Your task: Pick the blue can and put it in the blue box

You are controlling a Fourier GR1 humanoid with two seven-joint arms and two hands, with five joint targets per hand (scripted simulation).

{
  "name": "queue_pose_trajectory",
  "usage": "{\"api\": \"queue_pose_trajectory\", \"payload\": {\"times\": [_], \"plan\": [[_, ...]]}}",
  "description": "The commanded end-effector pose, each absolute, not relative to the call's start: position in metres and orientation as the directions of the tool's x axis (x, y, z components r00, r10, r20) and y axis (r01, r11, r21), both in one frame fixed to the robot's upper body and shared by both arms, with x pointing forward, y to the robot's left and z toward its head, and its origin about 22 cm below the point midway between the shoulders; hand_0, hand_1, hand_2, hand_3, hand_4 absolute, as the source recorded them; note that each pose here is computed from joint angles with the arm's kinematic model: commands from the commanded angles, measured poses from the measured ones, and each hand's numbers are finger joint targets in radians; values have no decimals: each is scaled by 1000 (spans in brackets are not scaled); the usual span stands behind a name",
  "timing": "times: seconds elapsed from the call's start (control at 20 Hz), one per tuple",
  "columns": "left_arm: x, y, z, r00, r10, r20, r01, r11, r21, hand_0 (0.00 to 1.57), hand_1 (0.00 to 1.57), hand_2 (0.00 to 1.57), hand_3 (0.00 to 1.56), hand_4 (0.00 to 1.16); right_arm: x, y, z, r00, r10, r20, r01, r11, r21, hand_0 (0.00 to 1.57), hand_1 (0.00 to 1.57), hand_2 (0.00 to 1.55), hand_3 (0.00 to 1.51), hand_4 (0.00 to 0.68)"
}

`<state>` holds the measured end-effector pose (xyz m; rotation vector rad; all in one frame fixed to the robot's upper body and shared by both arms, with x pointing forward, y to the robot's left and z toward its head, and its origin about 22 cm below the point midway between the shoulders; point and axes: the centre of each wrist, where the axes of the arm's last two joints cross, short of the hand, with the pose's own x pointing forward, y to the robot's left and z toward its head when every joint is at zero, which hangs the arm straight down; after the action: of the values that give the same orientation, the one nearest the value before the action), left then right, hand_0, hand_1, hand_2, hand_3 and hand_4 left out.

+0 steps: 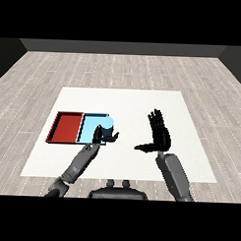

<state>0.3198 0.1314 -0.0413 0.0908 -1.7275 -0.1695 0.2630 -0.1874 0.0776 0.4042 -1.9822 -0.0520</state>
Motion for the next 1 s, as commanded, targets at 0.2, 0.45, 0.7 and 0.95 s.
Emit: {"api": "queue_pose_trajectory", "payload": {"times": [0.2, 0.45, 0.7, 0.95], "plan": [[343, 203, -32, -88, -262, 961, -74, 964, 256, 1571, 1571, 1571, 1492, 1145, 242, -233, 68, -433, -231, 871, -126, 973, 196, 0, 0, 0, 0, 0], [369, 251, -22, 105, -271, 957, -212, 934, 288, 1571, 1571, 1571, 1503, 1086, 245, -237, 73, -407, -246, 880, -92, 969, 229, 0, 0, 0, 0, 0], [370, 261, -46, 246, -310, 918, -199, 911, 361, 1571, 1571, 1571, 1508, 1058, 257, -233, 63, -411, -228, 883, -92, 974, 208, 0, 0, 0, 0, 0], [383, 291, -34, 385, -398, 833, -191, 848, 494, 1571, 1571, 1548, 1401, 991, 255, -243, 63, -377, -233, 897, -61, 972, 226, 0, 0, 0, 0, 0]]}}
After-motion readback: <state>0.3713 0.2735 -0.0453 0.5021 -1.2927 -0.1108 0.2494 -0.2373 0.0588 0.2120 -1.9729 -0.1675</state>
